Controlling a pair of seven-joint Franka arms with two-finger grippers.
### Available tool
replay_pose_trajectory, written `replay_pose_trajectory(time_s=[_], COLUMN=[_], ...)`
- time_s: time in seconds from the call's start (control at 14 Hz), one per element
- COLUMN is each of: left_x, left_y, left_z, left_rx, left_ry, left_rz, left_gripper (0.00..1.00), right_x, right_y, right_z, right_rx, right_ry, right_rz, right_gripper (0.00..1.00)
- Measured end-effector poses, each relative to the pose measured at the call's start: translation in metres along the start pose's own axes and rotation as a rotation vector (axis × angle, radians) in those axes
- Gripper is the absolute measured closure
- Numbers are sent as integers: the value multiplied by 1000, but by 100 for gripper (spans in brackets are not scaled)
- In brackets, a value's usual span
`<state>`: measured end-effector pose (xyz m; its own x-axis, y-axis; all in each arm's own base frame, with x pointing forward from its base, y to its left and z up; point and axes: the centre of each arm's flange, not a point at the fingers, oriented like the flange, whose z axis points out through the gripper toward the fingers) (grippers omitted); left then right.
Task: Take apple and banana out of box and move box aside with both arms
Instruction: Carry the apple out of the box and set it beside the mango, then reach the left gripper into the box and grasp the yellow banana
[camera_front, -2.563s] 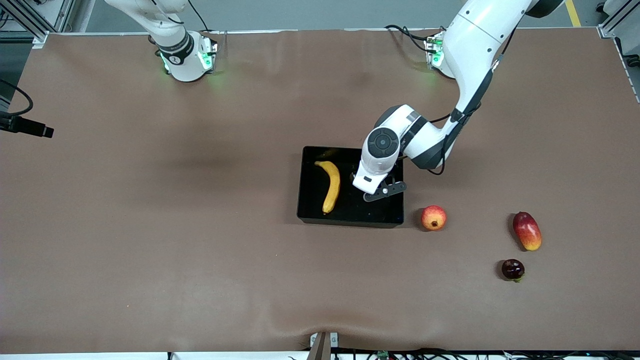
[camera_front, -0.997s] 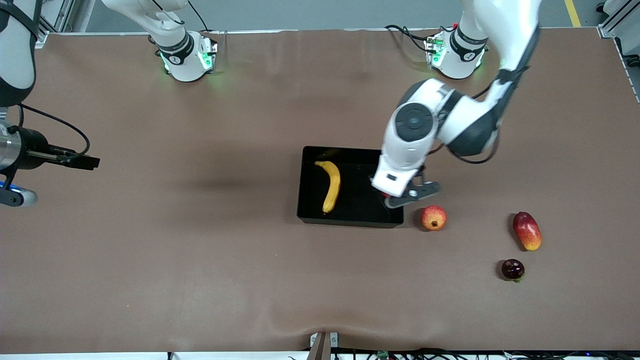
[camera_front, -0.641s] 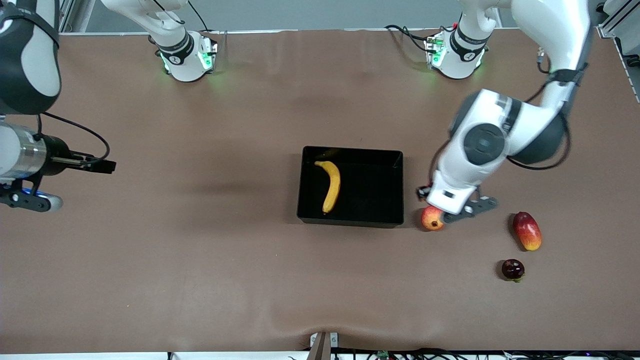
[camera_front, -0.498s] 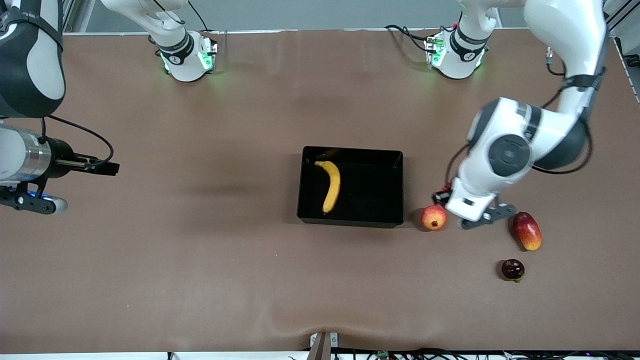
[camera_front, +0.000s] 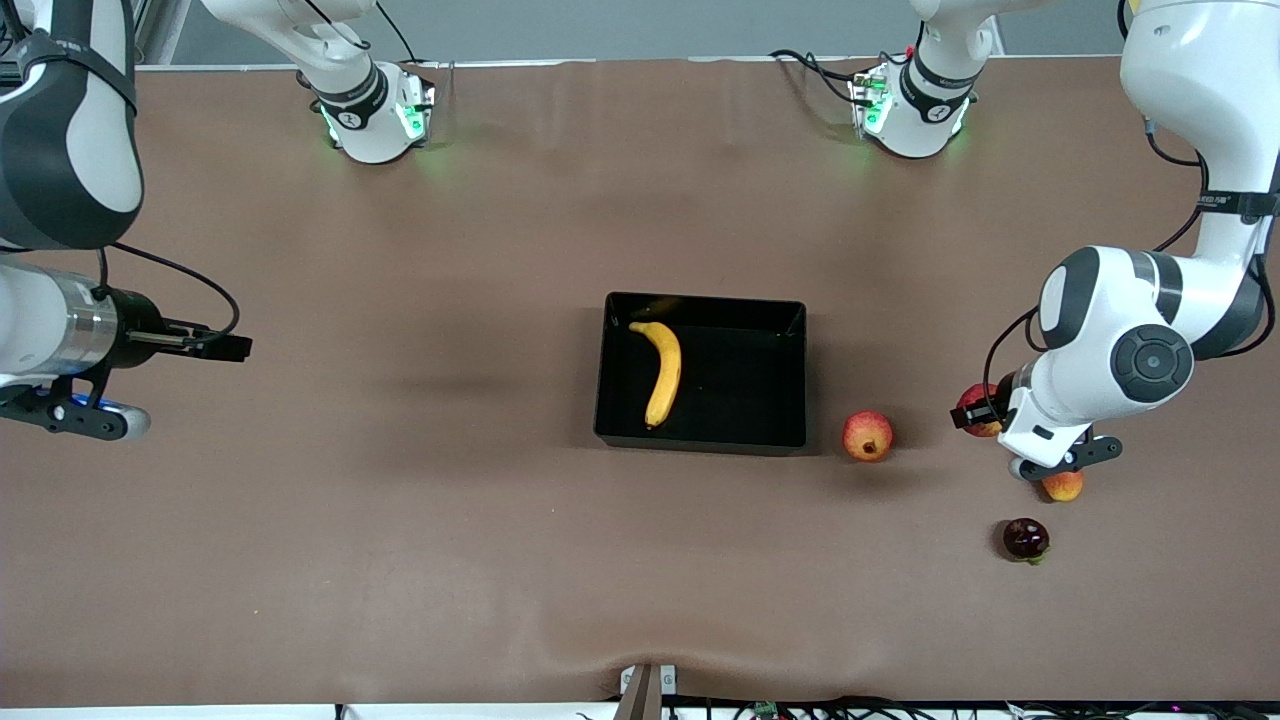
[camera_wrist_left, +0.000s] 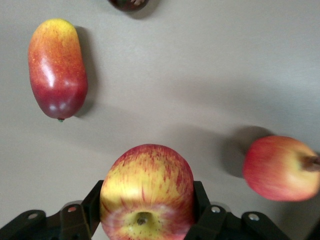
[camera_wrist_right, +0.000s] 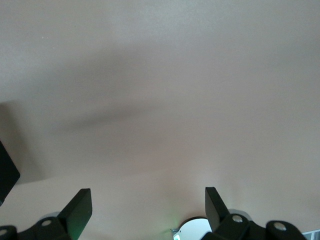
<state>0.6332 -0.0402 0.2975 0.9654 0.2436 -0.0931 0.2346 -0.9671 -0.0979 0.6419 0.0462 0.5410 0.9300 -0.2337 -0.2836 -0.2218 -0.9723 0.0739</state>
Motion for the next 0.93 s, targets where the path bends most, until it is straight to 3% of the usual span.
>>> replay_pose_trajectory(time_s=[0.28,0.93], left_x=[-1,-2], left_y=[-32,-45], left_z=[48,99], left_rx=[7,-9], left_ry=[78,75], left_rz=[24,42], left_gripper=[28,28], right_x=[0,6], right_y=[-12,-54], right_z=[3,18], right_rx=[-2,-8], right_ry=[8,36], right_rz=[6,-40], right_gripper=[0,0])
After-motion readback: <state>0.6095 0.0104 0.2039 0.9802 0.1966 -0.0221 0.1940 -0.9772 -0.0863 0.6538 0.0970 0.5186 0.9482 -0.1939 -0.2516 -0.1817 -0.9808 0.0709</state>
